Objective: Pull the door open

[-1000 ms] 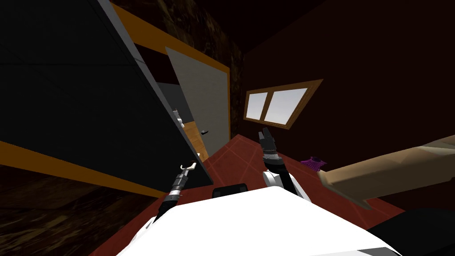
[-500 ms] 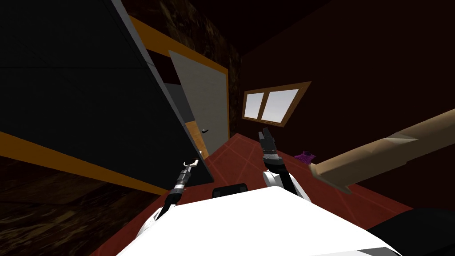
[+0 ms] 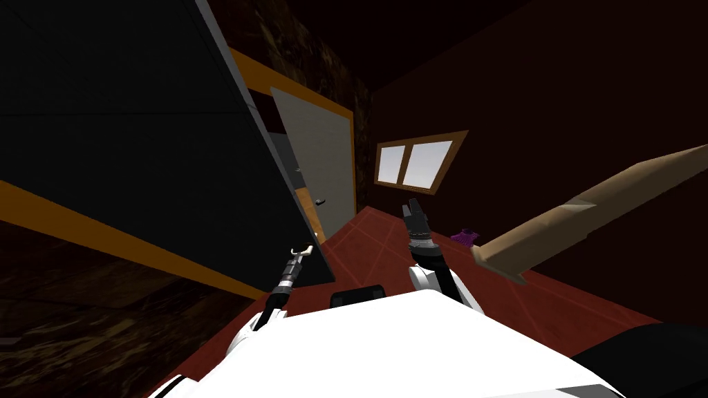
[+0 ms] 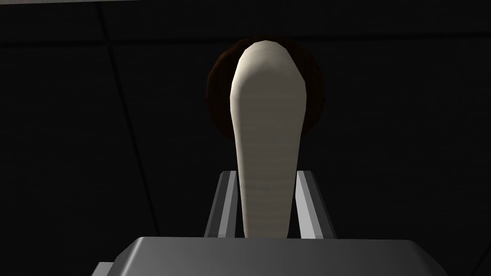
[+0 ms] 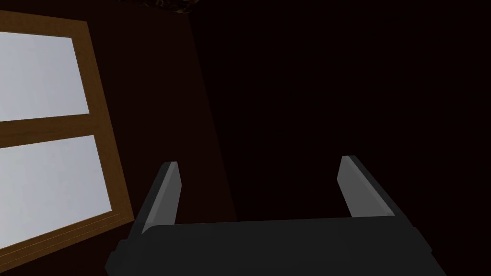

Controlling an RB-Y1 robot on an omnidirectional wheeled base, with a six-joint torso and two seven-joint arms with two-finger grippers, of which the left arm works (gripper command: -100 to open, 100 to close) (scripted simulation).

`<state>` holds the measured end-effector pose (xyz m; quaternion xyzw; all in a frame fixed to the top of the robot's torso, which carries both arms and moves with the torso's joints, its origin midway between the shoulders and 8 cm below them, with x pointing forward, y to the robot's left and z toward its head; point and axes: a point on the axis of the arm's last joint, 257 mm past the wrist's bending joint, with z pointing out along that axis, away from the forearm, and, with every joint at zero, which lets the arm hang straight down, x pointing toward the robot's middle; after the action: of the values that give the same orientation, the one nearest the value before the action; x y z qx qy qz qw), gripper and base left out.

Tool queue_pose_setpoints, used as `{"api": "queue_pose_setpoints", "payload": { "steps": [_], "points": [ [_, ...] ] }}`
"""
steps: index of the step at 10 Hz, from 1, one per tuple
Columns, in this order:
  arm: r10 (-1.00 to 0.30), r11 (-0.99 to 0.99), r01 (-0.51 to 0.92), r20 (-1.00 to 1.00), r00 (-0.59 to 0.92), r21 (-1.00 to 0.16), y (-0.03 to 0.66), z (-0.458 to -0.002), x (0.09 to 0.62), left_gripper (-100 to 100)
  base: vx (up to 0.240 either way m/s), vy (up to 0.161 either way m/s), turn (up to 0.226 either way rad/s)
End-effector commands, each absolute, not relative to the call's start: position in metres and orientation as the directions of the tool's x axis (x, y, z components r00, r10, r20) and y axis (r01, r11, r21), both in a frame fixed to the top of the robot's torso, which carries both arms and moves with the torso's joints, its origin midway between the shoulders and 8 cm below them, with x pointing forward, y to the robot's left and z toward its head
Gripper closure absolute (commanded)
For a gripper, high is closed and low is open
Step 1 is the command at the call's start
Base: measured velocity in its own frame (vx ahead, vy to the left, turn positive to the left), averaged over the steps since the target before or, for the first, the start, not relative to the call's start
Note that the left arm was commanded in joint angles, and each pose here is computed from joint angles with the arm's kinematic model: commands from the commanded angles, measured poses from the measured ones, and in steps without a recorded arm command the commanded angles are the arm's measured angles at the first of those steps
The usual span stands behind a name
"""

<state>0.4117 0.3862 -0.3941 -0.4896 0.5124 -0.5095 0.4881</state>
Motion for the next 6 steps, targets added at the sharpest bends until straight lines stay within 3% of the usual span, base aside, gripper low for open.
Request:
{"api": "queue_pose_setpoints", "payload": {
  "steps": [1, 6],
  "points": [
    [-0.999, 0.001, -0.003, -0.001, -0.046, -1.0, 0.395, -0.395, 0.399, 100, -0.091, 0.007, -0.234],
    [-0.999, 0.001, -0.001, -0.001, -0.052, -1.0, 0.416, -0.394, 0.367, 100, -0.124, 0.024, -0.148]
  ]
}}
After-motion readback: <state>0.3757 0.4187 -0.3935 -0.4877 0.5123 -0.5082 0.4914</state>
